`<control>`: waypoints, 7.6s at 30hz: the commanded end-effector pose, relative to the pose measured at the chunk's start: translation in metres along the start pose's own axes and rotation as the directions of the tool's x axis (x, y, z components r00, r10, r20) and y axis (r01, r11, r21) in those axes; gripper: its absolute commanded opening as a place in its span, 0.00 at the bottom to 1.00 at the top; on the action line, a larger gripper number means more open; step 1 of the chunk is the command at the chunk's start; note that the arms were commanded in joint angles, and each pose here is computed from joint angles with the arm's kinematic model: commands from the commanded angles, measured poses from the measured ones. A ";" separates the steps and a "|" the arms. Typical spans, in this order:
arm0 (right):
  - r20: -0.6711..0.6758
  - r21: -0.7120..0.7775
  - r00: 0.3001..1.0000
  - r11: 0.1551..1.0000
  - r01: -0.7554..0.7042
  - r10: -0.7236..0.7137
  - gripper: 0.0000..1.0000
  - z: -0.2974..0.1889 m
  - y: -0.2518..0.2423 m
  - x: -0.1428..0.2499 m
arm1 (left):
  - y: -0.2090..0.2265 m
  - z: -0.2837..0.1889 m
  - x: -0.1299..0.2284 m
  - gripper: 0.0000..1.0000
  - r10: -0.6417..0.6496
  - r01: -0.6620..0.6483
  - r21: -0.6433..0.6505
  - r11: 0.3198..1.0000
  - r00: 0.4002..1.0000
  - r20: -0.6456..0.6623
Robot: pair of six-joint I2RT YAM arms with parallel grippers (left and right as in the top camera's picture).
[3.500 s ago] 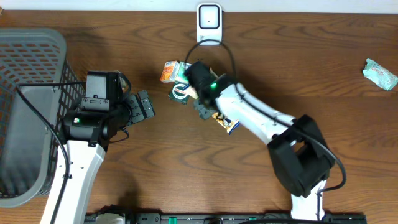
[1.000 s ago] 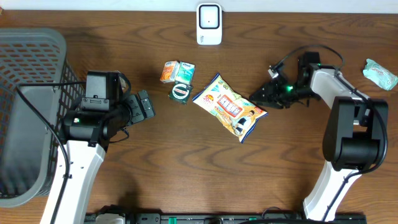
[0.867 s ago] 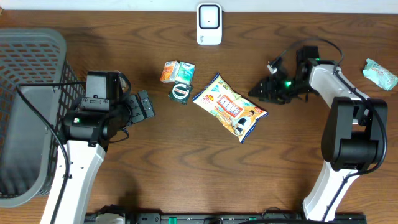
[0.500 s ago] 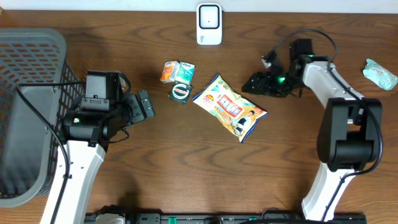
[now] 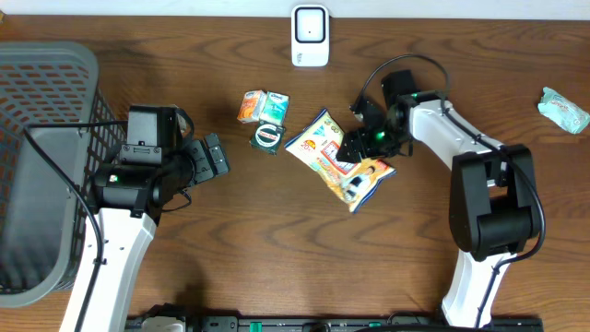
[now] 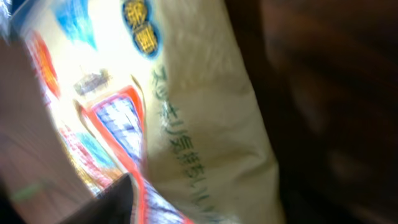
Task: Scan the item barcode
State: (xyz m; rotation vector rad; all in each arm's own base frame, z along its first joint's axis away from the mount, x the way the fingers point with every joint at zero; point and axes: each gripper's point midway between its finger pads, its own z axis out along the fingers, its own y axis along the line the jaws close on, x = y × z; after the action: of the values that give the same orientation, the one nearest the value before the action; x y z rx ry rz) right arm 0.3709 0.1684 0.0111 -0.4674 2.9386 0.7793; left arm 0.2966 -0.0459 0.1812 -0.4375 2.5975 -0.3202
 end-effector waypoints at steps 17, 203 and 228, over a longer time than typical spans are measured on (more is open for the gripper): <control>0.101 -0.034 0.994 0.999 -0.043 0.046 0.01 -0.046 0.014 -0.026 | 0.003 -0.002 -0.004 0.98 -0.002 0.002 -0.013 1.000 1.000 0.011; 0.092 -0.323 0.991 0.938 0.125 -0.100 0.01 -0.094 0.099 -0.021 | 0.003 -0.002 -0.004 0.98 -0.002 0.002 -0.013 1.000 1.000 0.011; 0.192 -0.276 0.934 0.930 -0.244 0.302 0.22 -0.120 -0.057 -0.019 | 0.003 -0.002 -0.004 0.98 -0.002 0.002 -0.013 1.000 1.000 0.011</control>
State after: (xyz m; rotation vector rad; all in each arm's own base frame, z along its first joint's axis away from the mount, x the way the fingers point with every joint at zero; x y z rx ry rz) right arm 0.4035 0.0631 0.0835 0.0301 2.7338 1.1437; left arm 0.2966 -0.0459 0.1812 -0.4376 2.5974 -0.3197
